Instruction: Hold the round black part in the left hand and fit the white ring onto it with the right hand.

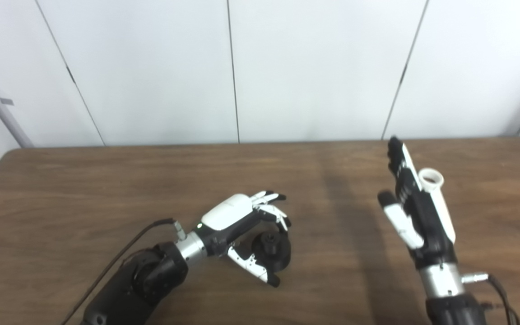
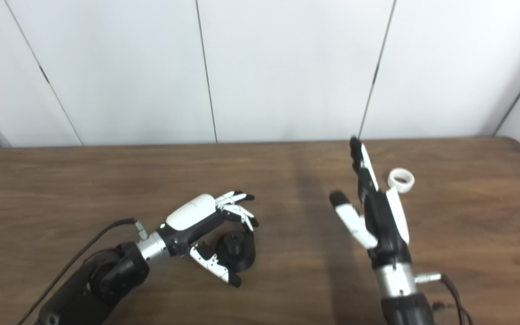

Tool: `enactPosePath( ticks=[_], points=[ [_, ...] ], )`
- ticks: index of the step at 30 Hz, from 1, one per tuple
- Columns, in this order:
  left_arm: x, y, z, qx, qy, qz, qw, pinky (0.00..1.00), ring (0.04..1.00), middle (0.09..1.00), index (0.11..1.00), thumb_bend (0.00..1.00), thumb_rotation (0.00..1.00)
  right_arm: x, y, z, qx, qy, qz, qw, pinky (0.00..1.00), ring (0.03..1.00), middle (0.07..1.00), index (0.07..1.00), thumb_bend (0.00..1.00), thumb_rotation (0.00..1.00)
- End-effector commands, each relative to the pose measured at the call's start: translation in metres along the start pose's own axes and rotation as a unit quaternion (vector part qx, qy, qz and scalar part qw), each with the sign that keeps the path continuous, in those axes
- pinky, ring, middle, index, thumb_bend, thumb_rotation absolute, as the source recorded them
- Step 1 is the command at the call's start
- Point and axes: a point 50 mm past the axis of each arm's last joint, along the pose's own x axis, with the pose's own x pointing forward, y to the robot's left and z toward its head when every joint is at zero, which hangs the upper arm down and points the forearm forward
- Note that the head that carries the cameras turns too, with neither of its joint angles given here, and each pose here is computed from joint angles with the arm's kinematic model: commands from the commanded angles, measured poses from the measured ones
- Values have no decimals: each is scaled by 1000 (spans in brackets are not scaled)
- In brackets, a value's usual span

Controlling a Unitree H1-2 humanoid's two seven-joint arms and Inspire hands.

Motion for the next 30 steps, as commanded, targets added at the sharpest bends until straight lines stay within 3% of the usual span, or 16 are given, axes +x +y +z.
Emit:
enactPosePath(
  ticks=[1,14,20,30],
  points=[
    [1,10,5,8,-22,12,1000,1000,955,732,480,523,66,9,-2,20,-3,-39,-6,999,1000,1000,1000,1000,534,873],
    [-6,-6,-18,6,13,-27,1000,1000,979,754,480,524,64,15,-14,49,-35,-59,-17,998,995,995,1000,1000,576,890],
    [-9,-9,-31,20,33,-30,999,1000,977,764,480,524,64,15,-18,62,-38,-69,-22,997,1000,998,1000,1000,540,886],
    [-13,-18,-54,31,70,-45,996,1000,983,765,480,524,63,14,-24,71,-55,-65,-13,996,1000,1000,1000,1000,554,897]
  ],
)
